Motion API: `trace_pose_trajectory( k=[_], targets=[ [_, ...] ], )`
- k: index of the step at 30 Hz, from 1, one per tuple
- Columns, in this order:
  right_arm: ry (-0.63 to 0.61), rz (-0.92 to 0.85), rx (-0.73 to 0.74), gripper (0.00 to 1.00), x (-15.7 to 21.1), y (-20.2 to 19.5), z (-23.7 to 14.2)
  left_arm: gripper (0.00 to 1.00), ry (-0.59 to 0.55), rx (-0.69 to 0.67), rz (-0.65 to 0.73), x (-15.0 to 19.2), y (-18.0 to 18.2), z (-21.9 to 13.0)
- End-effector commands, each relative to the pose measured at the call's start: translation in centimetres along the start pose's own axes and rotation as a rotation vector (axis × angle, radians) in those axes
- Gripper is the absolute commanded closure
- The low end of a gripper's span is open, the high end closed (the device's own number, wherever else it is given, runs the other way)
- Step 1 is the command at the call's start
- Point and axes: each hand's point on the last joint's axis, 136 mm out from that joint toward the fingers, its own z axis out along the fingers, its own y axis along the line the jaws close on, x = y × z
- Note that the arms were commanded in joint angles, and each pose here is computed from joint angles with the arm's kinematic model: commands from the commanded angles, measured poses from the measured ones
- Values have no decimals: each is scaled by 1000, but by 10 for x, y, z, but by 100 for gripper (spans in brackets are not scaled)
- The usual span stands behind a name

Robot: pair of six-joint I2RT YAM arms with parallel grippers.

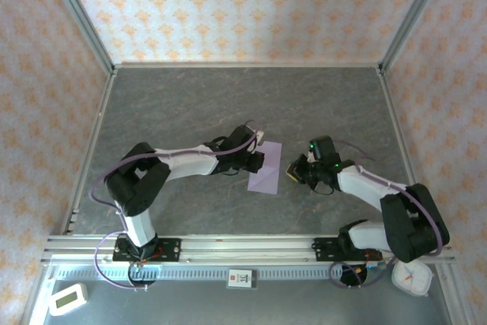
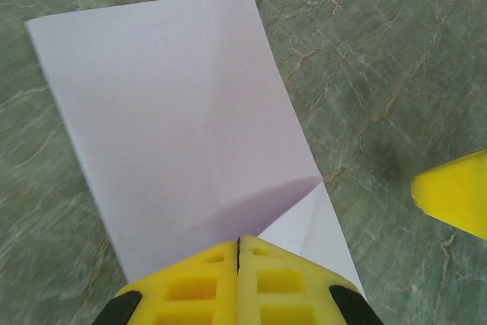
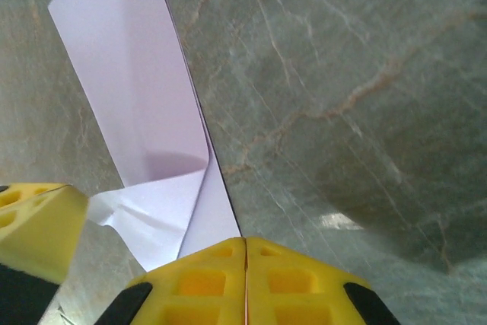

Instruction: Fold a paper plane with a square sheet of paper (pick it up from the middle)

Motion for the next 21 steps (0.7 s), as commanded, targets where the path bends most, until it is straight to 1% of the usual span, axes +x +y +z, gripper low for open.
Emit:
trace_pose_trajectory(
  k=[1, 4, 7, 11, 14, 21],
  targets=[
    [-29, 16, -14, 90, 0, 2, -1, 100, -116, -4, -18, -24, -5, -33],
    [-25, 18, -11, 90, 3, 0, 0, 100, -137, 34, -21, -29, -16, -48],
    [-25, 25, -9, 90, 3, -2, 1, 100, -95, 94, -5, -21, -27, -48],
    [-20, 23, -4, 89, 3, -1, 2, 100, -12, 143, 39, -1, -38, -37],
    [-14, 20, -2, 89, 3, 0, 3, 100, 24, 149, 48, 10, -39, -27],
    [11, 14, 2, 87, 8, -2, 5, 100, 55, 115, 63, 15, -30, -6]
  ],
)
